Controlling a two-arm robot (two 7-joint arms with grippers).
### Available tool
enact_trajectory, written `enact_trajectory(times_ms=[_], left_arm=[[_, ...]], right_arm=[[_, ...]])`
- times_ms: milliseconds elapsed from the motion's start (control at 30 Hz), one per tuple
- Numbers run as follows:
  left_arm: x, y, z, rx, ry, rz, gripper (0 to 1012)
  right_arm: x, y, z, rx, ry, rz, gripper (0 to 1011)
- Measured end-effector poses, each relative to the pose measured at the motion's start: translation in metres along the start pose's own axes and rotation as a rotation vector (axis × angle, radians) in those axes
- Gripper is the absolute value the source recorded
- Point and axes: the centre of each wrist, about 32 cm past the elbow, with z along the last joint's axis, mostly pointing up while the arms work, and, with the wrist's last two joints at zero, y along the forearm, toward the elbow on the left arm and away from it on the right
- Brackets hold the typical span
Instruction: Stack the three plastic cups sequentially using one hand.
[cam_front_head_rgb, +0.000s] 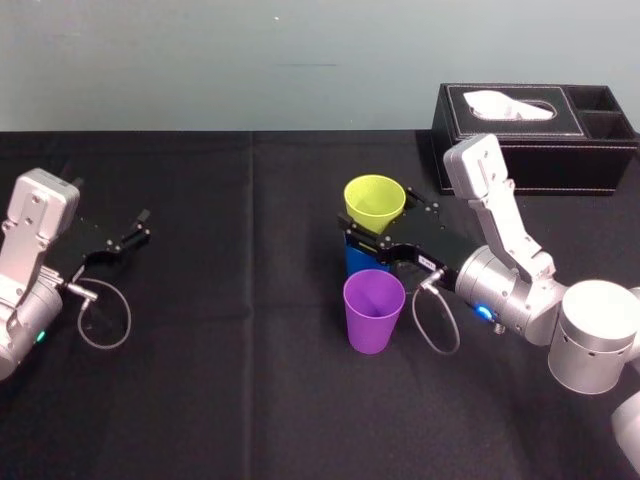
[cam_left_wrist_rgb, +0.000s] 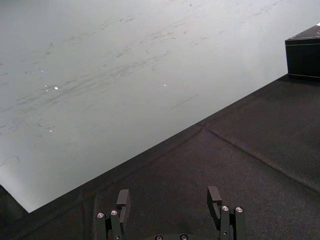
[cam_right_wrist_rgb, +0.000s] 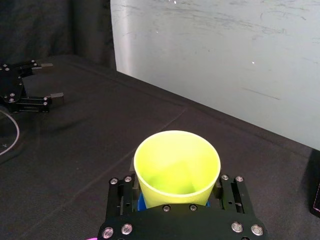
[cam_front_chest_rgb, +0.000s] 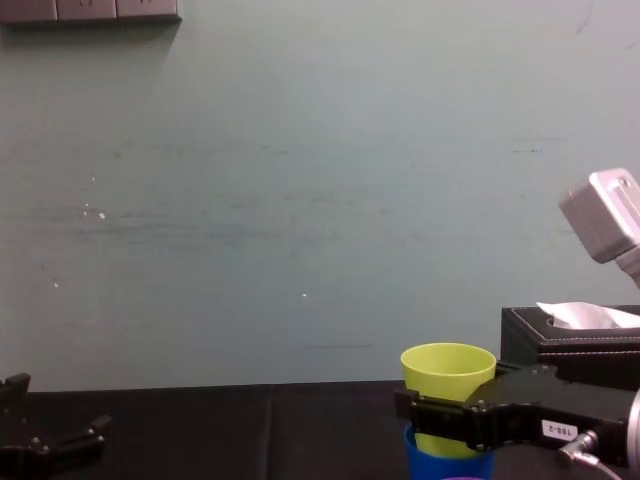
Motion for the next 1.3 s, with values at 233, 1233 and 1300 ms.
enact_trajectory(times_ms=[233,1233,1300], left_arm=[[0.0000,0.000,0.000,0.000,0.000,0.000,1011],[0.0000,0.000,0.000,0.000,0.000,0.000,1011],[0.0000,0.000,0.000,0.000,0.000,0.000,1011]], right_arm=[[0.0000,0.000,0.001,0.000,0.000,0.000,937],[0.0080,-0.062,-0.009,-0.005,-0.053,-0.115,1000],[0.0089,-0.077,-0.018,-0.023,-0.045,-0.128,1000]])
